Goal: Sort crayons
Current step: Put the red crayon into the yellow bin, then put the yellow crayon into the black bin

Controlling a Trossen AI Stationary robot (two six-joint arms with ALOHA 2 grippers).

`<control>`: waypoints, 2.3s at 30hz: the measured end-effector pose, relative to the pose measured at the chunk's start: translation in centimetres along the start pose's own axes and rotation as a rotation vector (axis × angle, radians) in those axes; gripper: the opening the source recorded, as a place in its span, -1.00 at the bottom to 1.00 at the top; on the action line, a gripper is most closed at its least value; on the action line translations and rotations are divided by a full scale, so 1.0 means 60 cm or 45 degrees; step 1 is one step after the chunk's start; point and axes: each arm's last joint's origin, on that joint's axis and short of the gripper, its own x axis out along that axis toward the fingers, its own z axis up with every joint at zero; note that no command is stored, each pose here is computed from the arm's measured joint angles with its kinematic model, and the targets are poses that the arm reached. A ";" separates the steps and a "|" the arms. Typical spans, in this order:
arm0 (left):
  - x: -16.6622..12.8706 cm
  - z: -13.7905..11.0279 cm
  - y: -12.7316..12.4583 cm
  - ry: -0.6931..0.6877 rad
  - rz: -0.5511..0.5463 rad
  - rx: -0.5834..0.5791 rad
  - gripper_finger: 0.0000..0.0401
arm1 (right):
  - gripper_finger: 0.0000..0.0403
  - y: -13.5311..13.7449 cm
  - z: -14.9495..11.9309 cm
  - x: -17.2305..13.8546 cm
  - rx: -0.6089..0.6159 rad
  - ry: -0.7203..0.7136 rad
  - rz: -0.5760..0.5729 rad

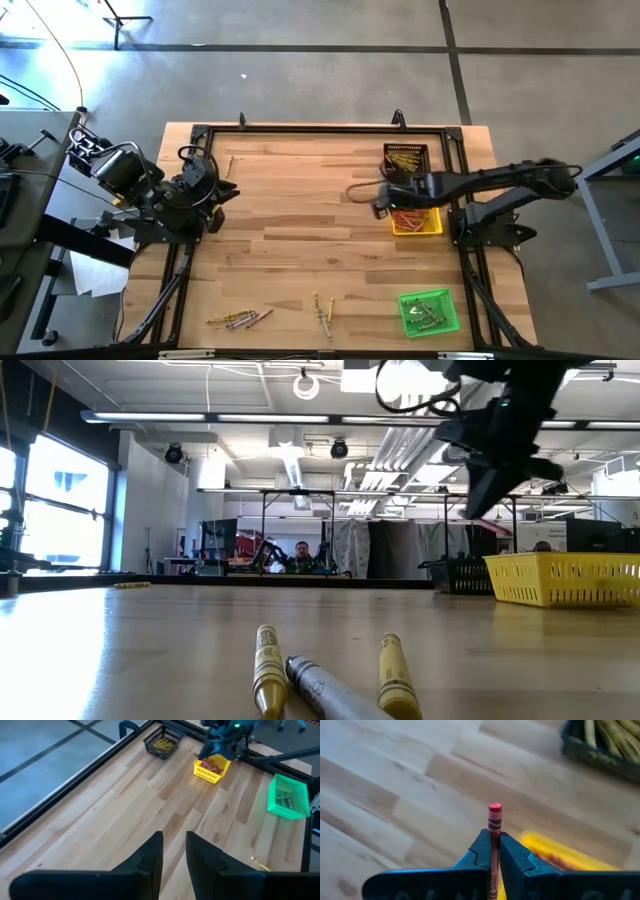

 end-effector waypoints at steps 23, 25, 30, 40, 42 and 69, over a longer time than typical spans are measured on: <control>0.000 0.000 0.000 0.001 -0.003 -0.023 -0.65 | -0.45 -0.029 -0.047 -0.031 -0.102 0.237 -0.053; 0.000 0.000 0.000 0.003 -0.004 -0.022 -0.65 | -0.45 -0.012 -0.044 -0.033 -0.080 0.245 0.091; 0.000 -0.002 0.000 0.034 -0.019 -0.014 -0.65 | -0.51 0.064 -0.047 -0.048 -0.035 0.221 0.629; -0.006 -0.006 0.003 0.153 -0.143 0.169 -0.65 | -0.63 0.174 -0.171 0.006 0.308 0.368 0.651; -0.011 -0.007 0.007 0.170 -0.180 0.204 -0.65 | -0.64 0.202 -0.197 0.016 0.342 0.422 0.607; -0.086 -0.018 0.117 0.166 -0.485 0.359 -0.65 | -0.65 0.473 -0.279 0.039 0.570 0.589 -0.044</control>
